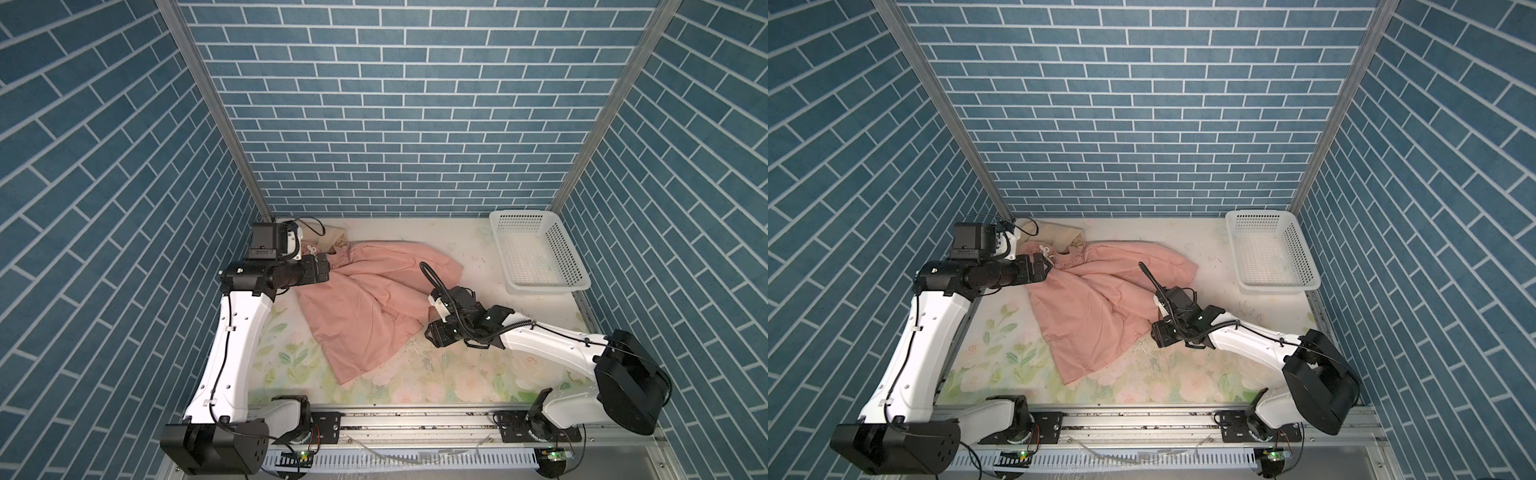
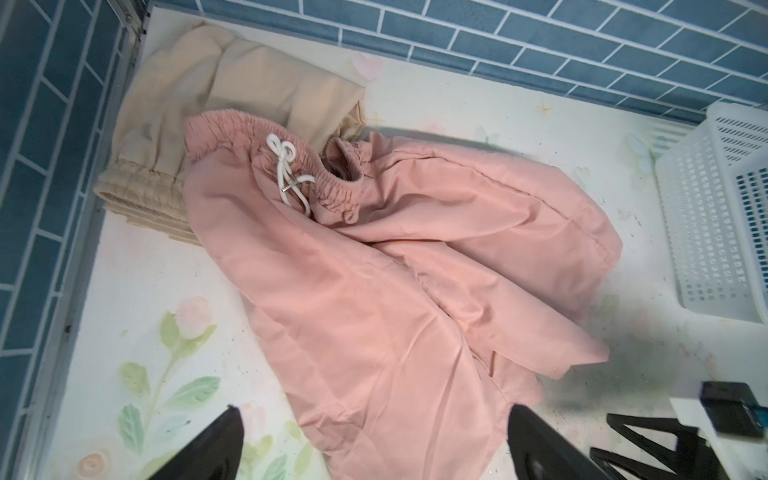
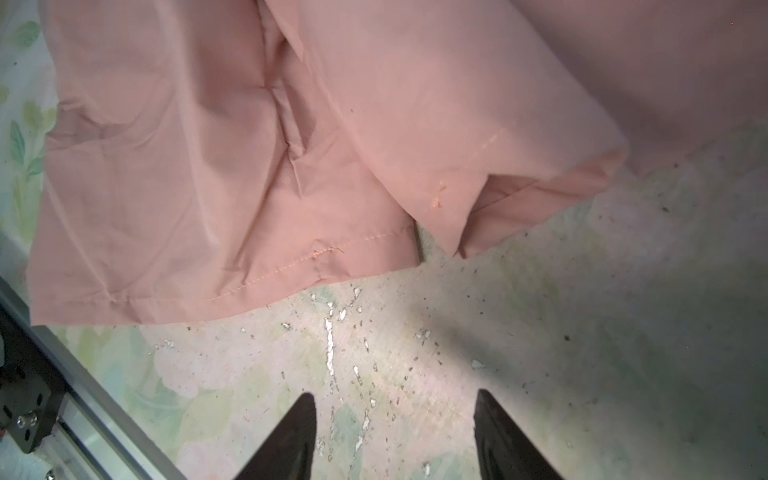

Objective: Fold and stack the shorts

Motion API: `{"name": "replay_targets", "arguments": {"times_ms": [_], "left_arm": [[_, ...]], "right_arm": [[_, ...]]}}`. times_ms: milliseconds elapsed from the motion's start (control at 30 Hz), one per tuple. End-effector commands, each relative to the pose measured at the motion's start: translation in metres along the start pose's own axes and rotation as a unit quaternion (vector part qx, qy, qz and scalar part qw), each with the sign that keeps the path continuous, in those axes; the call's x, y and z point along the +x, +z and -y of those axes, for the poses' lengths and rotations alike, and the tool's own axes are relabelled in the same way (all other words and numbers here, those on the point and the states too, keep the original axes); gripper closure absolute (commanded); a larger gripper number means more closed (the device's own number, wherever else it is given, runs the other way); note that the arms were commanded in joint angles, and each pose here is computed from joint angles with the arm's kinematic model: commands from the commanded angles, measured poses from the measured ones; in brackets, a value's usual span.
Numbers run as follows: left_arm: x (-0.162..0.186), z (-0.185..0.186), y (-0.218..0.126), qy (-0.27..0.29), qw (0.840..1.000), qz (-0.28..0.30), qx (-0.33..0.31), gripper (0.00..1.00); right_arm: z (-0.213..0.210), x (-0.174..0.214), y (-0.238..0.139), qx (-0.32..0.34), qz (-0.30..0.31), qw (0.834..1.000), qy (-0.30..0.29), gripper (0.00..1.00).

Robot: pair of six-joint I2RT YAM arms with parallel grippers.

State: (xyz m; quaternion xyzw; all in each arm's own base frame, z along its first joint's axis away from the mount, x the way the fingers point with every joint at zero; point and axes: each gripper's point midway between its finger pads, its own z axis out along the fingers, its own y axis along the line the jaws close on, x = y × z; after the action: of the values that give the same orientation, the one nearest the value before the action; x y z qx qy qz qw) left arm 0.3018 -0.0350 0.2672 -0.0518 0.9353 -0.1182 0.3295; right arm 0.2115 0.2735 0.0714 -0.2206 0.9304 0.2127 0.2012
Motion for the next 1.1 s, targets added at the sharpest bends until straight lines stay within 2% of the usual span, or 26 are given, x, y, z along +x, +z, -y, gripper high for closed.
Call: {"name": "replay_targets", "arguments": {"times_ms": [0,233,400,567,667,733,833,1000,1067], "left_arm": [[0.014,0.001,0.002,-0.017,1.0,-0.001,0.013,0.0],[0.02,-0.007,-0.011,-0.003,1.0,0.003,-0.012,0.0],[0.012,-0.005,-0.017,0.001,1.0,0.02,-0.011,0.0],[0.008,-0.004,-0.018,0.007,1.0,0.026,-0.008,0.0],[0.009,-0.002,-0.021,0.011,1.0,0.027,-0.005,0.0],[0.011,-0.004,-0.024,0.014,1.0,0.024,-0.009,0.0],[0.018,-0.01,-0.024,0.018,0.999,0.012,-0.026,0.0],[0.03,-0.011,-0.018,0.015,0.999,-0.019,-0.026,0.0],[0.034,-0.003,-0.014,0.009,1.0,-0.021,0.002,0.0]], "right_arm": [[-0.003,-0.027,0.01,-0.003,0.061,0.997,0.047,0.37],[-0.011,-0.03,0.043,-0.014,0.045,0.998,0.044,0.36],[-0.002,-0.023,0.058,0.026,0.032,0.998,0.048,0.36],[-0.006,-0.028,0.074,0.026,0.022,0.998,0.047,0.37],[-0.007,-0.029,0.082,0.035,0.005,0.998,0.048,0.5],[-0.003,-0.025,0.081,0.049,-0.011,0.998,0.048,0.72],[0.006,-0.017,0.067,0.069,-0.019,0.996,0.053,0.99],[0.034,-0.008,0.031,0.082,-0.041,0.993,0.076,1.0],[0.058,-0.007,0.017,0.09,-0.049,0.99,0.094,1.0]]}}
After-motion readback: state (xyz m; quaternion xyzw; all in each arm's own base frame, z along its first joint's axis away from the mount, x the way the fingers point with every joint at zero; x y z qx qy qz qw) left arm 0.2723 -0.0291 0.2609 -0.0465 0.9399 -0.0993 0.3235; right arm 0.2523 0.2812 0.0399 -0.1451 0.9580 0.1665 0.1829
